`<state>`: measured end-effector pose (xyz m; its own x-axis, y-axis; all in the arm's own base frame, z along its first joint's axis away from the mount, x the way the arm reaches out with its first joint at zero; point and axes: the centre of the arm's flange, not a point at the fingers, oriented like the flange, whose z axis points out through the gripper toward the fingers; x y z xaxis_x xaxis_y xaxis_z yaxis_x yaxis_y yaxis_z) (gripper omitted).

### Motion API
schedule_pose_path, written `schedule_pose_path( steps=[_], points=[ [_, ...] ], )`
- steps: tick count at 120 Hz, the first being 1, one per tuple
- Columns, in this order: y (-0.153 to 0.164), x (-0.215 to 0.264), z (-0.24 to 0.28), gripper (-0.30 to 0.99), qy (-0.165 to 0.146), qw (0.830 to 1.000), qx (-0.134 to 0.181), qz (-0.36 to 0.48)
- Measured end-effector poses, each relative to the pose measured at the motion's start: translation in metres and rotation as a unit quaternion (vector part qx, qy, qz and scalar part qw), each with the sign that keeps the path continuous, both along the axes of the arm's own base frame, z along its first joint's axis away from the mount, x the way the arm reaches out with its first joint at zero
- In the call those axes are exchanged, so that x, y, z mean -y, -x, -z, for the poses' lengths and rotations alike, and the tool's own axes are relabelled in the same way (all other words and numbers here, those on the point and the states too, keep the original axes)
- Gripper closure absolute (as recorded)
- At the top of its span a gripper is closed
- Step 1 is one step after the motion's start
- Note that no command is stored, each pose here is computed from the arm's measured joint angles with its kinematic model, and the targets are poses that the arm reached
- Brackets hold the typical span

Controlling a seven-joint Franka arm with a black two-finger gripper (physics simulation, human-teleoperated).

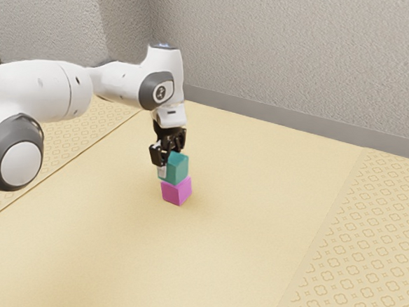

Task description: Pick up the blue block with one arm, and put the blue block on the pink block with one arm

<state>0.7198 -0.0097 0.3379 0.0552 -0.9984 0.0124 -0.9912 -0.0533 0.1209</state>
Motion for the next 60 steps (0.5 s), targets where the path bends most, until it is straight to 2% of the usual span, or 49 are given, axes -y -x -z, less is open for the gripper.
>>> schedule_pose_path(
  steps=[28, 60],
  points=[
    [-0.008, -0.005, -0.001, 0.32, 0.006, 0.999, 0.01, 0.035],
    [-0.013, -0.015, -0.004, 0.31, 0.008, 0.999, 0.017, 0.026]
  ],
)
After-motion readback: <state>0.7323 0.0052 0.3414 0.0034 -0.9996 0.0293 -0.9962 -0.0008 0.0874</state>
